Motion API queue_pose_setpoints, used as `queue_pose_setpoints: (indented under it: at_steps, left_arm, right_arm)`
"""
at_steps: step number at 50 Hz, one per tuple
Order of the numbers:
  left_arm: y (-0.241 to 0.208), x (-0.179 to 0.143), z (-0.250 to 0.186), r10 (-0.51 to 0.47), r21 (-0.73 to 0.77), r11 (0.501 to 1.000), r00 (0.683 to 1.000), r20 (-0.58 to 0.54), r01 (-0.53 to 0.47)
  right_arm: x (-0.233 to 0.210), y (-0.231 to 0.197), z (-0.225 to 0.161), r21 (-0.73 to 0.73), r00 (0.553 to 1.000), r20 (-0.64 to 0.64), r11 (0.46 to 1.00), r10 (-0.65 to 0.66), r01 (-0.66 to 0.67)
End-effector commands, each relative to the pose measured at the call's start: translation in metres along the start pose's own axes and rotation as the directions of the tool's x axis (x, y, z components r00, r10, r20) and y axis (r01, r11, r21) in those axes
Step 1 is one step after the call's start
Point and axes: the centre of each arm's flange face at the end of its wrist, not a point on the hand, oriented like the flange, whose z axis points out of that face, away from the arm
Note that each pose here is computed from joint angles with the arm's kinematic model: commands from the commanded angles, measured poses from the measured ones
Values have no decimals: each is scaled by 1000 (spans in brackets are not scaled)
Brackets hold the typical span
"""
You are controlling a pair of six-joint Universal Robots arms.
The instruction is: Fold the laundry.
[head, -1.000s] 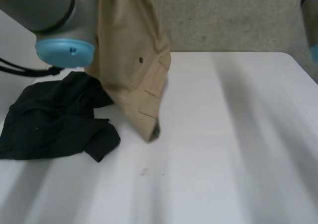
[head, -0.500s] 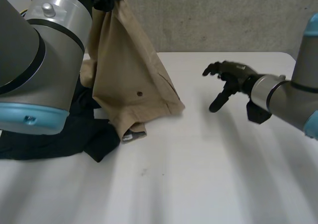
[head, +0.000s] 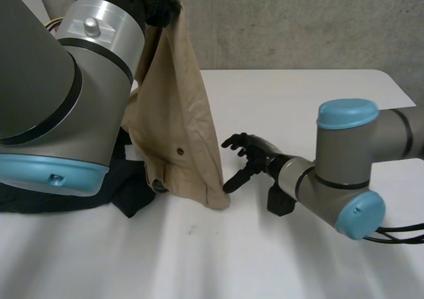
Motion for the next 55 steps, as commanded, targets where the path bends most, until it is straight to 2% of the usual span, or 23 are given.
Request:
queue_pose_setpoints:
  at_steps: [1, 7, 15, 20, 26, 29, 36, 39, 40, 42, 43, 46, 47, 48, 51, 53, 55]
  left_arm:
    - [1, 0, -1, 14, -10, 1000, 1000, -2, -14]
    - [-3, -1, -2, 11, 1, 1000, 1000, 0, -11]
    - [-7, 1, -4, 6, 6, 1000, 1000, -7, -6]
    - [-7, 4, -6, 5, 3, 1000, 1000, -18, -5]
    - [-7, 4, -6, 5, 1, 1000, 1000, -18, -5]
    - [-5, 4, -5, 7, -3, 1000, 1000, -18, -7]
    - [-6, 3, -6, 6, -1, 1000, 1000, -14, -6]
    - [-6, 3, -7, 7, -8, 1000, 1000, -15, -7]
    - [-6, 3, -7, 7, -11, 1000, 1000, -17, -8]
    - [-8, 0, -11, 9, -19, 1000, 1000, -20, -10]
    - [-10, -1, -14, 9, -23, 1000, 1000, -24, -10]
    - [-13, -6, -21, 12, -49, 999, 999, -29, -14]
    - [-12, -7, -23, 15, -59, 998, 999, -33, -17]
    - [-13, -9, -26, 15, -67, 998, 999, -36, -18]
    - [-16, -14, -37, 20, -89, 996, 999, -44, -24]
    - [-13, -17, -46, 18, -125, 992, 999, -50, -24]
    - [-9, -17, -51, 8, -153, 988, 998, -57, -16]
  right_arm:
    - [13, -14, -33, 29, 994, -64, 995, -89, 91]
    - [19, 6, -38, -32, 991, -62, 993, -117, 116]
    - [9, 14, -16, 20, 1000, 11, 1000, -13, 13]
    - [1, 23, 3, 16, 999, 38, 1000, 10, -10]
    - [-10, 38, 8, -22, 997, 69, 999, 29, -27]
    - [-15, 46, 7, -48, 993, 84, 996, 80, -77]
    - [-12, 24, 3, 41, 996, 51, 996, 74, -76]
    - [-10, -27, -13, 196, 999, 7, 979, -53, 51]
    - [-3, -66, -31, 291, 982, -62, 937, -181, 191]
    - [0, -100, -51, 359, 940, -144, 869, -310, 341]
    - [-4, -128, -74, 394, 869, -236, 774, -436, 496]
    - [-15, -155, -109, 371, 714, -368, 611, -595, 700]
    - [-33, -169, -135, 345, 601, -433, 492, -672, 799]
    - [-39, -173, -142, 333, 561, -455, 452, -692, 828]
    - [-62, -188, -178, 301, 471, -512, 364, -718, 882]
    - [-69, -192, -192, 298, 466, -513, 359, -721, 884]
    - [-73, -190, -199, 271, 465, -484, 379, -741, 885]
